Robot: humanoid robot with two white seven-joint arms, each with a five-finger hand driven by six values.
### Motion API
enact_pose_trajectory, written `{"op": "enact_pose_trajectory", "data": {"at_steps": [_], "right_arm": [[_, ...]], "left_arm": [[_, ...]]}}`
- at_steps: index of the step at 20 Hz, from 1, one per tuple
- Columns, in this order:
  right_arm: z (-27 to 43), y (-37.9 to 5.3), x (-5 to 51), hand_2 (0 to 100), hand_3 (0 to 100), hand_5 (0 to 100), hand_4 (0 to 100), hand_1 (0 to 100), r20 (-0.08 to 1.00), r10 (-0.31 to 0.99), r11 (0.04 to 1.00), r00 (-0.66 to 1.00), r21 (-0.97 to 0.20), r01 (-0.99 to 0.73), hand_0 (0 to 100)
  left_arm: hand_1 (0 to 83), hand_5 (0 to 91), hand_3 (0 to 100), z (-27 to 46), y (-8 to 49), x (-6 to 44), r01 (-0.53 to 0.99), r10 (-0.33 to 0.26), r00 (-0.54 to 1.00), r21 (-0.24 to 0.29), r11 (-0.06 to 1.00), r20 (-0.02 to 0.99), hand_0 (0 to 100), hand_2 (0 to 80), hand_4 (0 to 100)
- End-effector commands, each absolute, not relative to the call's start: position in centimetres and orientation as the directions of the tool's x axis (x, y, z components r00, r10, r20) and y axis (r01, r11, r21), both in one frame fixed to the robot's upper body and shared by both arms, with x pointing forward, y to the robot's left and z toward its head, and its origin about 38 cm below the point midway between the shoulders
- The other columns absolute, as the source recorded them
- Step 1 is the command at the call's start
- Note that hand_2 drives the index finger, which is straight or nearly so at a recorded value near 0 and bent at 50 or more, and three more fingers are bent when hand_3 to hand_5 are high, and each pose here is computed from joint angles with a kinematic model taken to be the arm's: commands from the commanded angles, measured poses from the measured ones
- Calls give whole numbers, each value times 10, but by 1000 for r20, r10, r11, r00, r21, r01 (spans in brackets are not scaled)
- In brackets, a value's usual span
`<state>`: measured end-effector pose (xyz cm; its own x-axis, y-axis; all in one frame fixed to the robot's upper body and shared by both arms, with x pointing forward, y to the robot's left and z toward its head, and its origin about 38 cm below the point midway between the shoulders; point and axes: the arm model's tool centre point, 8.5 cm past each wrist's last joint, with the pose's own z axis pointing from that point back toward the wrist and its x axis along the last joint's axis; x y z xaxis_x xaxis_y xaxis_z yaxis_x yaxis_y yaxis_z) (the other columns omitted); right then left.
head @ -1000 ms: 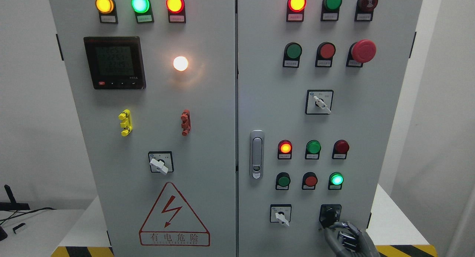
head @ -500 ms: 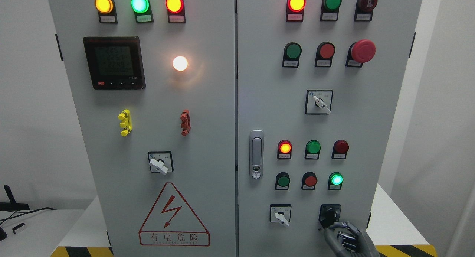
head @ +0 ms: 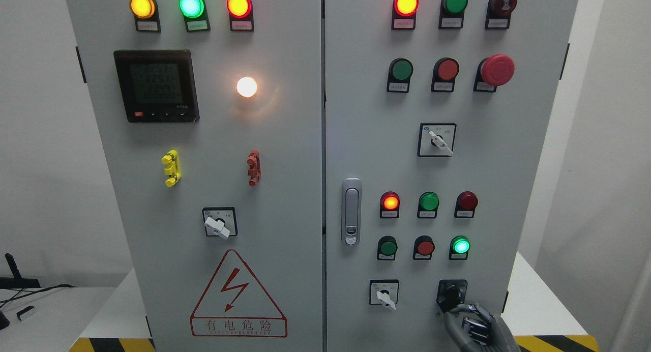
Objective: Trip black knob to open circuit
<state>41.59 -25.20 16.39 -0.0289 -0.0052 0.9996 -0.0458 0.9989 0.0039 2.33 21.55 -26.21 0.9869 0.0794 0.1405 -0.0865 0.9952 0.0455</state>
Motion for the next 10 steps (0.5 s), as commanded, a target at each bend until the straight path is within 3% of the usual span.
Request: {"op": "enact_pose_trajectory", "data": {"at_steps": [1, 10], "right_arm": [[163, -252, 415, 471, 1000, 895, 991, 781, 1000, -4, 999, -28, 3, -46, 438], [158, -258, 414, 471, 1000, 896, 992, 781, 1000, -3, 1000, -15, 2, -31, 434]], "left_arm": [[389, 0, 0, -262, 214, 24, -56, 49, 989, 43, 998, 142, 120, 0, 0], [389, 0, 0, -262, 215, 24, -56, 49, 989, 45, 997, 142, 120, 0, 0]]}}
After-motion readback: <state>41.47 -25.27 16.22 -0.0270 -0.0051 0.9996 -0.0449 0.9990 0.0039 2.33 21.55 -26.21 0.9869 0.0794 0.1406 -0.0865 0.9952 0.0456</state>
